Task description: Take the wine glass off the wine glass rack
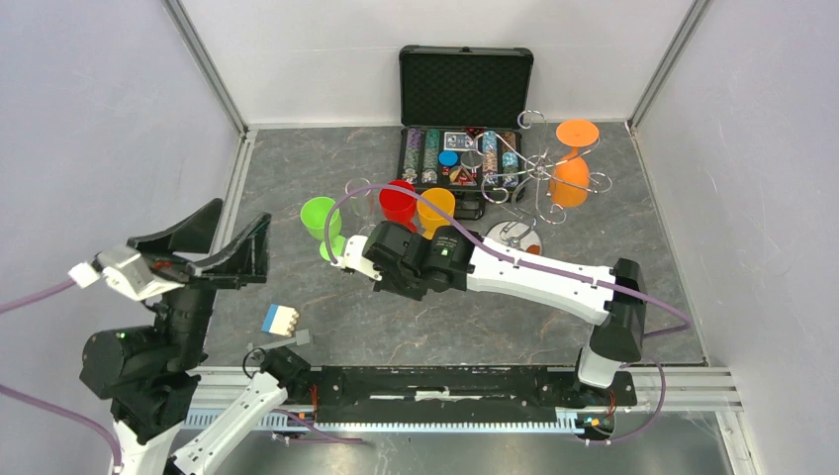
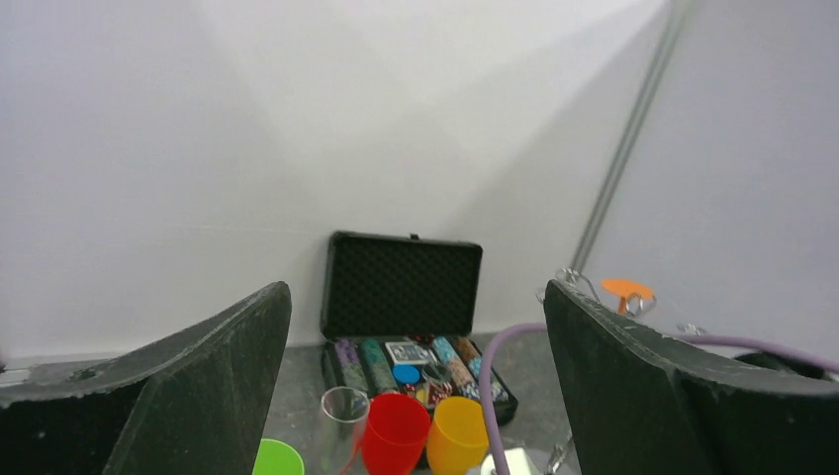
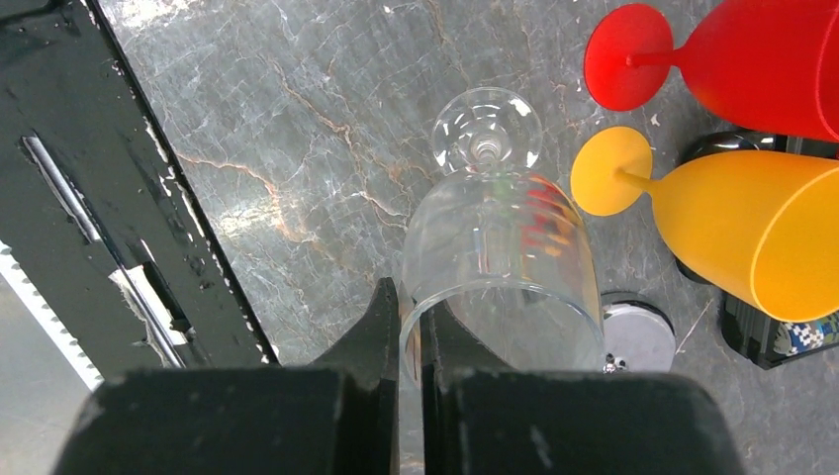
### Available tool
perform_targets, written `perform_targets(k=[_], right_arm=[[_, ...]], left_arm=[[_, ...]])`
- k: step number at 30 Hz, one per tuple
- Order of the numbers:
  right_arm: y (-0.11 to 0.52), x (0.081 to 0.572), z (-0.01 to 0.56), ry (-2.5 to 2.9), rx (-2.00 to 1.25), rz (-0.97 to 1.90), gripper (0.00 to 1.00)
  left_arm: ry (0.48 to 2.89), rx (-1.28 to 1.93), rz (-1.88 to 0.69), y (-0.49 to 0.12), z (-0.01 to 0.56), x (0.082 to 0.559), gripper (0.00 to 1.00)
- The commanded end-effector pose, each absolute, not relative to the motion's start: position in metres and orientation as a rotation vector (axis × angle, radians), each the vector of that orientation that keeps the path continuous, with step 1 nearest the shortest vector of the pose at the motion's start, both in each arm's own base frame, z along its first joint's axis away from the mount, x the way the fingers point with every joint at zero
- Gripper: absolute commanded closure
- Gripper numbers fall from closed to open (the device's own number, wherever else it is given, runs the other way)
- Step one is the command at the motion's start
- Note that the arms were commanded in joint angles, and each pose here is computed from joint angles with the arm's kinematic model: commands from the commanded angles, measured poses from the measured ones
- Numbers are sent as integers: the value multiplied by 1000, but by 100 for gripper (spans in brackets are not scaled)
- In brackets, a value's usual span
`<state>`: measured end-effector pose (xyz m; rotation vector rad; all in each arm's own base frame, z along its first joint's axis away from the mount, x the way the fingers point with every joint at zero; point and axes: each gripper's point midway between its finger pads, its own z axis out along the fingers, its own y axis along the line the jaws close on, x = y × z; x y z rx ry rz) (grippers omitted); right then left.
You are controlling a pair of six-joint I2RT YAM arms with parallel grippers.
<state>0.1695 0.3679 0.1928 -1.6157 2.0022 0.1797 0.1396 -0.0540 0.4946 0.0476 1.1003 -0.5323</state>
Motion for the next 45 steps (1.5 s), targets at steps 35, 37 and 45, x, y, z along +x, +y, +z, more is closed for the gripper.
perform_targets(k=[35, 37, 45], right_arm=[[377, 214, 234, 1971, -1427, 144, 49], [379, 213, 251, 1941, -1391, 198, 42], [375, 199, 352, 1726, -1178, 469, 29]], left_arm=[[1049, -137, -411, -11, 492, 139, 0], [1051, -132, -413, -12, 492, 139, 0], [1094, -22, -504, -40, 496, 139, 0]])
